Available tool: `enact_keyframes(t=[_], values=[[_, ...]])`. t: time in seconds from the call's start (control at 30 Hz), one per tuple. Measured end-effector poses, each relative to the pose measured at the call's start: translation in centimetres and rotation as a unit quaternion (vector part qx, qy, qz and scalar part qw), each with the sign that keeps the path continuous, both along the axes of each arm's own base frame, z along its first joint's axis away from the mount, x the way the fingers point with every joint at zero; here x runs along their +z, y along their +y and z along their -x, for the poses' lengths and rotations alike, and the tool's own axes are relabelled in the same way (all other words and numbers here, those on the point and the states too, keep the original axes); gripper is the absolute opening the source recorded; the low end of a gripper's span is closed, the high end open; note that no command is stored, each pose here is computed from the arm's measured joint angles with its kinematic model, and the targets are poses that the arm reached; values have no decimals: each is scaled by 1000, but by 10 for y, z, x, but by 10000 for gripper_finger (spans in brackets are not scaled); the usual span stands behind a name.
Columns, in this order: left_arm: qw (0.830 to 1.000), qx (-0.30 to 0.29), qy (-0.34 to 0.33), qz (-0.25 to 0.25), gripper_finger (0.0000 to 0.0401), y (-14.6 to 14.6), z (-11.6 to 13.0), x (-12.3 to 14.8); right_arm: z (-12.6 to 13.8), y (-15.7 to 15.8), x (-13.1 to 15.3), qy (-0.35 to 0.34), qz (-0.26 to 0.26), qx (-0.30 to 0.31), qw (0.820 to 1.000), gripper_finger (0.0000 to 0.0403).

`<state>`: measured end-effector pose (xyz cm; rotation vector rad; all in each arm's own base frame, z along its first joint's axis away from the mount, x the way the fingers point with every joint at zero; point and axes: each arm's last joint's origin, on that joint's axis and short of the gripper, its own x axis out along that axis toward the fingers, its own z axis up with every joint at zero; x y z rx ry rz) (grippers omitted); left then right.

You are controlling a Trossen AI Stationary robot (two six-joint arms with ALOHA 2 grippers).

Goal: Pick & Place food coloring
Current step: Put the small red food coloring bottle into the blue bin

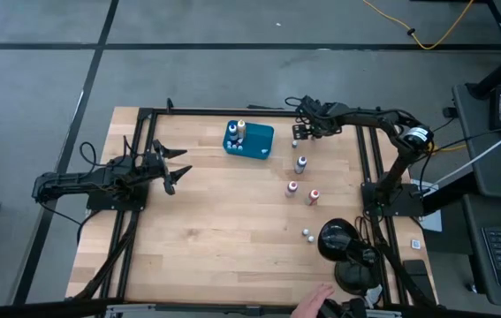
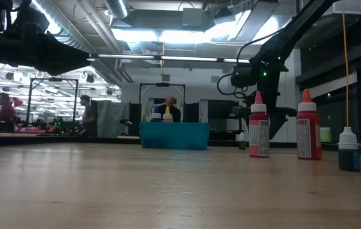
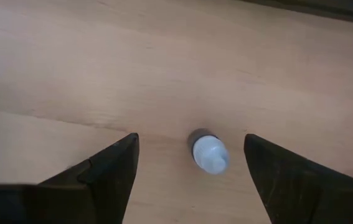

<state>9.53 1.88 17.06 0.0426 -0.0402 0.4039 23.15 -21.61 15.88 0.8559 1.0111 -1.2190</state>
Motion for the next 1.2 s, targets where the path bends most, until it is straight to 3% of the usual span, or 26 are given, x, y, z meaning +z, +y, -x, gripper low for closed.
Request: enact_keyframes(t=[0.93,1.2], values=[[1000,0,0,0,267,0,0,0,1,2,0,9,2,-12,1000,63],[1000,0,0,0,267,0,0,0,-3,5,23,-8,6,20,1000,65]])
